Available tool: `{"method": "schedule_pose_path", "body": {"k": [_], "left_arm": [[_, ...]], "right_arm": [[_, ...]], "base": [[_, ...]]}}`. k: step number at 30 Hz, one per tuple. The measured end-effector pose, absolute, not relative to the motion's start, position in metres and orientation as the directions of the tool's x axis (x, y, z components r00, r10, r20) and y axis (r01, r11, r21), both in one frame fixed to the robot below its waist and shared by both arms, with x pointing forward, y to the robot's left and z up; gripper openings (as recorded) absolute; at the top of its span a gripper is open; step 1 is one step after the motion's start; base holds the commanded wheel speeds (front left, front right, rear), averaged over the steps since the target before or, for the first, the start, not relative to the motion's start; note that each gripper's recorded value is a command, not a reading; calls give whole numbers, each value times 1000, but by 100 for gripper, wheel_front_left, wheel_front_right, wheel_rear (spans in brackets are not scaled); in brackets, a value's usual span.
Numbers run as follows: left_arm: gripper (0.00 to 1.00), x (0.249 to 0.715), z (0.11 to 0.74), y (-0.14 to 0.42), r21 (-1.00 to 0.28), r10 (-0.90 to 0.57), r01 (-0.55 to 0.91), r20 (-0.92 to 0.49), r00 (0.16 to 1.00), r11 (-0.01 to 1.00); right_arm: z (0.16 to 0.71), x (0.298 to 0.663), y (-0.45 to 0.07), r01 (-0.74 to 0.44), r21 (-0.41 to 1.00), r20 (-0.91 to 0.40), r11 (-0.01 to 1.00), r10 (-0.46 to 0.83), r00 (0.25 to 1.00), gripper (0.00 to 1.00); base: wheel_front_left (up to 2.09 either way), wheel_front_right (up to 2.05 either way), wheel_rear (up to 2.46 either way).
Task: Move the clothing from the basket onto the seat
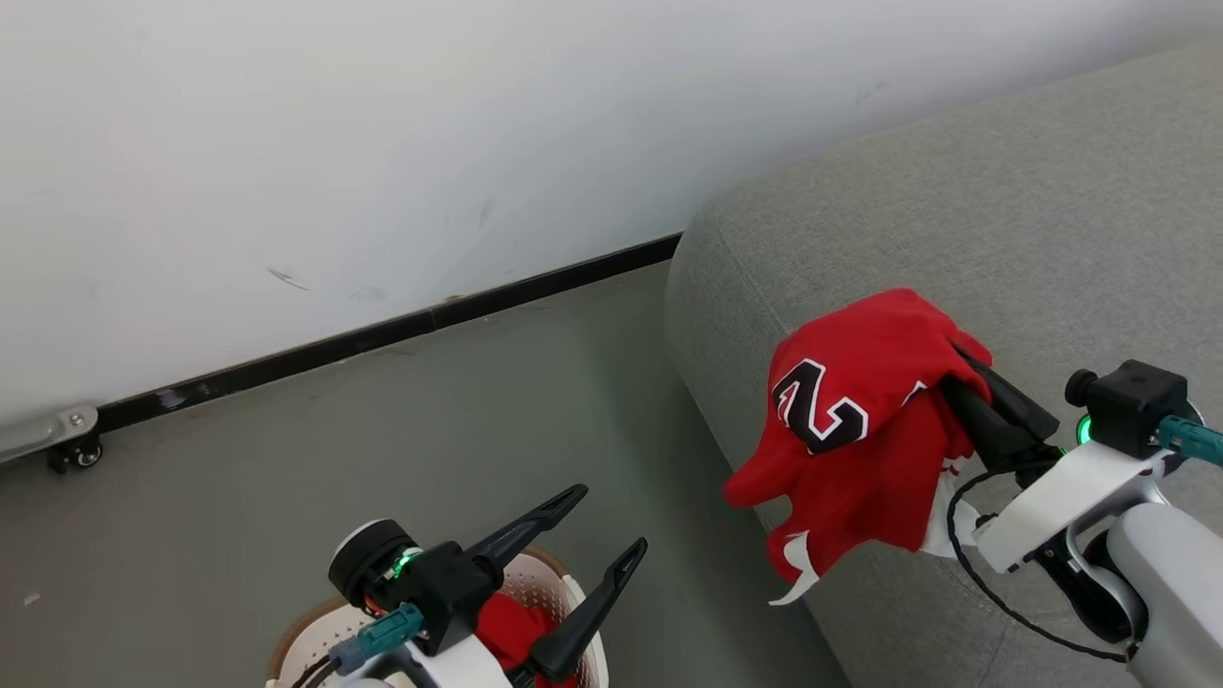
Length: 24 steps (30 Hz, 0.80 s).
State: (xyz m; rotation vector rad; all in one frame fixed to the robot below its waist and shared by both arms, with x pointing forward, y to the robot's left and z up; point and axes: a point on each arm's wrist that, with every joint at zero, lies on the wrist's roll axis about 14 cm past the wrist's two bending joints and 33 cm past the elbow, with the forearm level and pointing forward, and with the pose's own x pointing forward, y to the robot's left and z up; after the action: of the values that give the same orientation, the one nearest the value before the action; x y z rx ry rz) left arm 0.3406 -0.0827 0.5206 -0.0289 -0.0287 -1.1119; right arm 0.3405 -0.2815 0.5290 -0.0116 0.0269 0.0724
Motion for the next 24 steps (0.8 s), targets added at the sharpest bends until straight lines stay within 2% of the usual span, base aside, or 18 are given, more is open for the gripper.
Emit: {"method": "schedule_pose_path", "body": {"k": [7, 24], "left_arm": [[100, 347, 516, -85, -20, -899, 900, 33, 436, 436], [100, 372, 509, -80, -29, -893, 894, 37, 449, 448]], "right_arm": [[537, 338, -305, -6, -16, -12, 1000, 6, 1000, 0], [579, 342, -400, 226, -66, 45, 972, -223, 974, 0]], "base": [[0, 0, 0], [0, 0, 0]]}}
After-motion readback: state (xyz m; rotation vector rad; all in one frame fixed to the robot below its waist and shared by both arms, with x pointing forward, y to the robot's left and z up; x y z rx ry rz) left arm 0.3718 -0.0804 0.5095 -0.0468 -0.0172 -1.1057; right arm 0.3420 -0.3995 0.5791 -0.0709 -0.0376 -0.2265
